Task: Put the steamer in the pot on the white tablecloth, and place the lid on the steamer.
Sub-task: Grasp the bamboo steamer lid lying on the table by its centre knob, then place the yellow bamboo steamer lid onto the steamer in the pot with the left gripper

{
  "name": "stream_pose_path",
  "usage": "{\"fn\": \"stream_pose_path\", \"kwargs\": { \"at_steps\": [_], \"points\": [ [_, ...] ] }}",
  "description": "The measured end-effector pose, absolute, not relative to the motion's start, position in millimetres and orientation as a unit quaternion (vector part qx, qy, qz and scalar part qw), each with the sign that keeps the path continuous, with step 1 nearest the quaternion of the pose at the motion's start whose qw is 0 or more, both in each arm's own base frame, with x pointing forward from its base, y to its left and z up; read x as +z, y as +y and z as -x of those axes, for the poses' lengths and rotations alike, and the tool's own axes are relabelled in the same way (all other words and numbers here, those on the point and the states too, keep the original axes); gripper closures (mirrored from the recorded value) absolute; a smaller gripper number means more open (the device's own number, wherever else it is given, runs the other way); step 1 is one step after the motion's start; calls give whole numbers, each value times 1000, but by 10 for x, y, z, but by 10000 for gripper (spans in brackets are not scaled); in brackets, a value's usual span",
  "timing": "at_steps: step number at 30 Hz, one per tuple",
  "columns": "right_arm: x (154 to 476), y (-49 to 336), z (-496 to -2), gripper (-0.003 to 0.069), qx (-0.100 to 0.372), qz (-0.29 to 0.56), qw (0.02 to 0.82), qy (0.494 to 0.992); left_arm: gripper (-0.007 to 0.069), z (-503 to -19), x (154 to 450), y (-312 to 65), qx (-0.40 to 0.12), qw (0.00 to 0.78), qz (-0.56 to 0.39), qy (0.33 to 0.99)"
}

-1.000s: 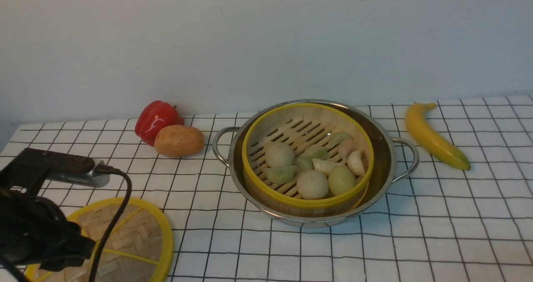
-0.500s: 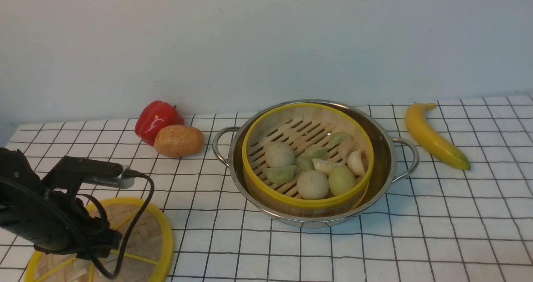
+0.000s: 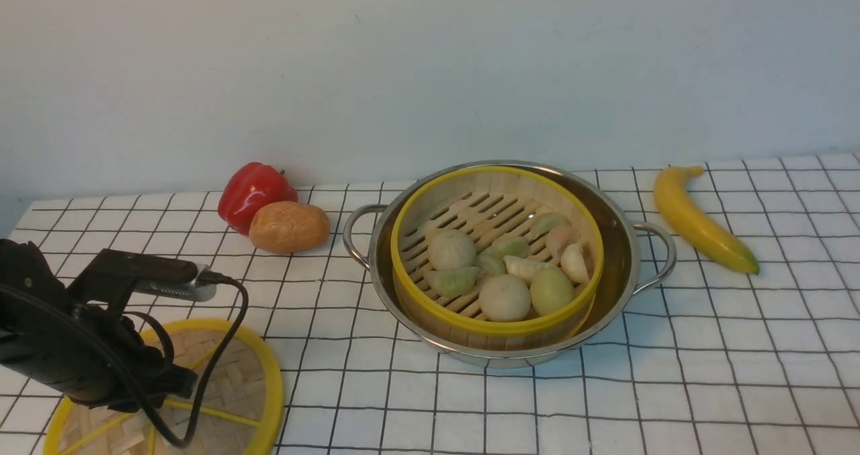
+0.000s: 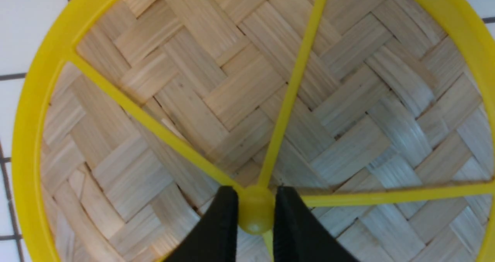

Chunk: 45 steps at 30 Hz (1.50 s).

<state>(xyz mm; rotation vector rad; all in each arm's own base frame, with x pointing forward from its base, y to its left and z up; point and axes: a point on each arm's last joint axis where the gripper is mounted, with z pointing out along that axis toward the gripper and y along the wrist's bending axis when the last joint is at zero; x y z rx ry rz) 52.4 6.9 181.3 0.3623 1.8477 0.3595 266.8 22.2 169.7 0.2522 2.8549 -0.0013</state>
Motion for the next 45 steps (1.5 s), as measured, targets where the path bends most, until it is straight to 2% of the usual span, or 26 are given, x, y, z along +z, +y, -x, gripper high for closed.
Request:
{"fn": "stream_pose_path", "kwargs": {
  "at_steps": [7, 9, 13, 18, 22, 25, 27, 30, 31, 33, 35, 42, 45],
  "points": [
    [1813, 69, -524, 419, 153, -155, 575, 789, 522, -2687, 1758, 221, -5, 121, -91, 988],
    [1813, 69, -524, 419, 153, -155, 575, 789, 522, -2733, 1898, 220, -9, 112, -94, 989],
    [1813, 69, -524, 419, 153, -155, 575, 789, 522, -2825, 2393, 219, -9, 133, -105, 985],
    [1813, 69, -524, 419, 153, -155, 575, 789, 522, -2877, 3033, 82, -2, 170, -198, 965],
    [1813, 69, -524, 419, 153, -155, 575, 789, 522, -2941, 3359, -171, -13, 209, -265, 941],
    [1813, 69, -524, 419, 153, -155, 575, 789, 522, -3046, 3613, -519, -17, 257, -334, 906],
    [1813, 69, -524, 419, 153, -155, 575, 789, 522, -3087, 3661, -630, -18, 268, -355, 895],
    [1813, 69, -524, 419, 153, -155, 575, 789, 522, -3253, 3712, -1032, -25, 285, -417, 863],
    [1813, 69, -524, 419, 153, -155, 575, 789, 522, -3279, 3688, -1062, -26, 282, -421, 861],
    [1813, 69, -524, 419, 153, -155, 575, 789, 522, -3410, 3608, -1352, -31, 279, -458, 844],
    [1813, 69, -524, 419, 153, -155, 575, 789, 522, -3516, 3493, -1636, -17, 265, -500, 825],
    [1813, 69, -524, 419, 153, -155, 575, 789, 522, -3692, 3149, -2219, 54, 245, -623, 741],
    [1813, 69, -524, 419, 153, -155, 575, 789, 522, -3723, 3034, -2353, 68, 244, -649, 718]
  ]
}}
